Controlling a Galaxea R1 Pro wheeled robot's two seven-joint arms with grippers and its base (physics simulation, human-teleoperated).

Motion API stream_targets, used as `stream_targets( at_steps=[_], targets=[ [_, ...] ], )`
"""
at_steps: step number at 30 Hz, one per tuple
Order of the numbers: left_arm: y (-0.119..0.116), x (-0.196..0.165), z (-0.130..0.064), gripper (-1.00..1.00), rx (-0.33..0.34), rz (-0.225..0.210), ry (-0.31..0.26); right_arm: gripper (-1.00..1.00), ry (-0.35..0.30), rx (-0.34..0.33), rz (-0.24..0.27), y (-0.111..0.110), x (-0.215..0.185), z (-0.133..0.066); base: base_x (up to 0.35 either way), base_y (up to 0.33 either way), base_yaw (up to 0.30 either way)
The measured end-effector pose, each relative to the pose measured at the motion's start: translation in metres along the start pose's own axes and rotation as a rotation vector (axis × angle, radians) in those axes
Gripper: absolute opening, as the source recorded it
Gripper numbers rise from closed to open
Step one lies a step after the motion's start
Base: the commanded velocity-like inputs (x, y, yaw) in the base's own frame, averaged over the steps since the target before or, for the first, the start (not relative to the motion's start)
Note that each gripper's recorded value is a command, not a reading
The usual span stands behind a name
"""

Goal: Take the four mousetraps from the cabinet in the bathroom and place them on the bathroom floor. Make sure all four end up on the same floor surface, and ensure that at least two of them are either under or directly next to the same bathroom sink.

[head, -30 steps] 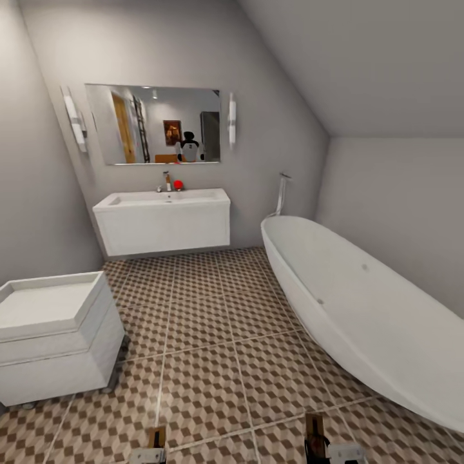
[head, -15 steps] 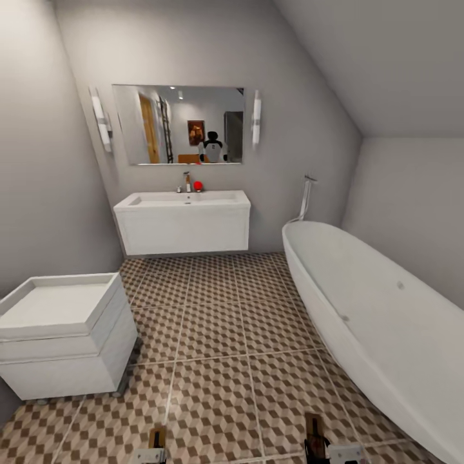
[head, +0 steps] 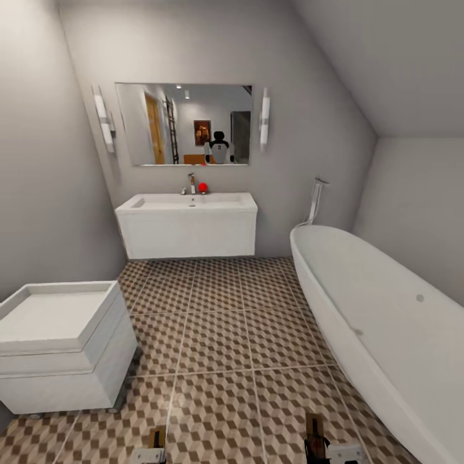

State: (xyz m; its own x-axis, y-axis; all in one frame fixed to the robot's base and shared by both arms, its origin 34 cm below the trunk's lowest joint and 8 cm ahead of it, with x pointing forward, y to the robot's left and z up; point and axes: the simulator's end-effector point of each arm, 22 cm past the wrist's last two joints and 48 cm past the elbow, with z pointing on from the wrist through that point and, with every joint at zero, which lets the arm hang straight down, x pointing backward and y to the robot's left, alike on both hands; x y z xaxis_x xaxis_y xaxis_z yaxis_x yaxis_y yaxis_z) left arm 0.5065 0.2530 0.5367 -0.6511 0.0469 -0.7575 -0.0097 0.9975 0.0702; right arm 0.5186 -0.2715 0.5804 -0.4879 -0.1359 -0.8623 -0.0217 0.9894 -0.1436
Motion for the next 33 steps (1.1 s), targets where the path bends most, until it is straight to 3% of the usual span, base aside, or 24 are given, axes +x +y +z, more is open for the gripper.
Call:
stream_targets(
  at_steps=[15, 33],
  targets=[
    [0.0001, 0.0000, 0.0000, -1.00, 0.000, 0.000, 0.000, -1.00, 0.000, 0.000, 0.000, 0.0000, -0.0001, 0.0001, 0.259, 0.000, 0.163],
    [0.0000, 0.0000, 0.0000, -1.00, 0.000, 0.000, 0.000, -1.00, -0.001, 0.000, 0.000, 0.0000, -0.0003, 0.0001, 0.259, 0.000, 0.008]
  ],
)
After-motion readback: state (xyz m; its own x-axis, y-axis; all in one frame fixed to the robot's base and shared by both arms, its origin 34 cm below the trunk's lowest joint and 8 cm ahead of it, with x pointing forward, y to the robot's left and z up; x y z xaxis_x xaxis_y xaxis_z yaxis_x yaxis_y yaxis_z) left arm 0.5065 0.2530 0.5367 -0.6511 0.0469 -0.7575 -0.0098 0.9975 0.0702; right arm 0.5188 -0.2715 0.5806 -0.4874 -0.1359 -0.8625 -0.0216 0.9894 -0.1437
